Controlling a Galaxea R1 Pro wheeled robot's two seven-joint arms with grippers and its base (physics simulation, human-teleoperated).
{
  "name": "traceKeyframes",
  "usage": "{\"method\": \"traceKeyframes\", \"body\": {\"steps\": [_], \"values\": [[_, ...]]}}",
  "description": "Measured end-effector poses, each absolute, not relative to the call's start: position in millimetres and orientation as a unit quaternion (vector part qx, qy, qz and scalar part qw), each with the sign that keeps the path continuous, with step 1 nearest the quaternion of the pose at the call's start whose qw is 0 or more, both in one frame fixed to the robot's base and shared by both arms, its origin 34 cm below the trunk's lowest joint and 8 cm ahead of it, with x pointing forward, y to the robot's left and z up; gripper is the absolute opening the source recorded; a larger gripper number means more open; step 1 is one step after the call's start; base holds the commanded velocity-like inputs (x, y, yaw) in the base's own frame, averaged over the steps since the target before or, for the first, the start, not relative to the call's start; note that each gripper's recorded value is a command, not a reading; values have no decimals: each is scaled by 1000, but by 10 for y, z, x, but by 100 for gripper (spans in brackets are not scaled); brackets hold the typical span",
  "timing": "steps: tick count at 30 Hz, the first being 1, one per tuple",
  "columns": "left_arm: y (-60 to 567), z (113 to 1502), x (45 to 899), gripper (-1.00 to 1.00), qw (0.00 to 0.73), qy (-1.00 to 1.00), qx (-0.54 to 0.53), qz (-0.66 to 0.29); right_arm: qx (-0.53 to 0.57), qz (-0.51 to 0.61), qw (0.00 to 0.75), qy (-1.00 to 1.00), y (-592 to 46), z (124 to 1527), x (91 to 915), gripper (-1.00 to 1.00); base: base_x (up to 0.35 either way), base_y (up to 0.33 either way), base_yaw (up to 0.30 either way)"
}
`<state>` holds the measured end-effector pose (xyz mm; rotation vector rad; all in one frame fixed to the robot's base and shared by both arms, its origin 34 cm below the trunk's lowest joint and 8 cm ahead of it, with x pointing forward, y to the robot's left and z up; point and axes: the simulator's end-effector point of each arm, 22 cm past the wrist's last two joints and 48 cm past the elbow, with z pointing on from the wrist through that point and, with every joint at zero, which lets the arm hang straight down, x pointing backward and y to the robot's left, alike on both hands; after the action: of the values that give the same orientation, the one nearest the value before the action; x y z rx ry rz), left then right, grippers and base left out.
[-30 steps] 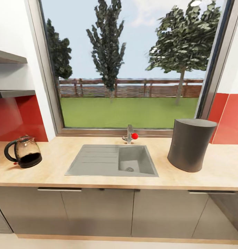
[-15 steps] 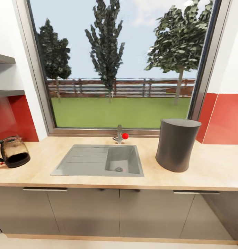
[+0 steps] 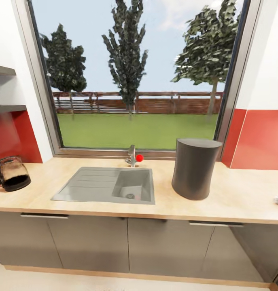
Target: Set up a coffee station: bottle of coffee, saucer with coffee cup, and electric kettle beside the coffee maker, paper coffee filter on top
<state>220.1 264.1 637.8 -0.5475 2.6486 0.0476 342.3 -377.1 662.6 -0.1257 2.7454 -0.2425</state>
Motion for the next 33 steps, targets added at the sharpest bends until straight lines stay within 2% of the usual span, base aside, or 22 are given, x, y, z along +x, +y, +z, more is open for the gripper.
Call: {"method": "traceKeyframes", "body": {"steps": [9, 15, 26, 33], "values": [[2643, 6380, 2204, 100, 217, 956, -198, 17, -45, -86, 190, 977, -3770, 6627, 3424, -100, -3, -28, 285], [2645, 6380, 2204, 100, 217, 956, -198, 18, -45, -86, 190, 977, -3776, 6627, 3420, -100, 0, 181, 25], [2643, 6380, 2205, 100, 217, 956, -198, 17, -46, -85, 190, 977, -3771, 6612, 3368, -100, 0, 27, 1], [2649, 6380, 2205, 100, 218, 956, -198, 18, -50, -72, 189, 978, -3726, 6599, 3347, -100, 0, 146, 0]]}}
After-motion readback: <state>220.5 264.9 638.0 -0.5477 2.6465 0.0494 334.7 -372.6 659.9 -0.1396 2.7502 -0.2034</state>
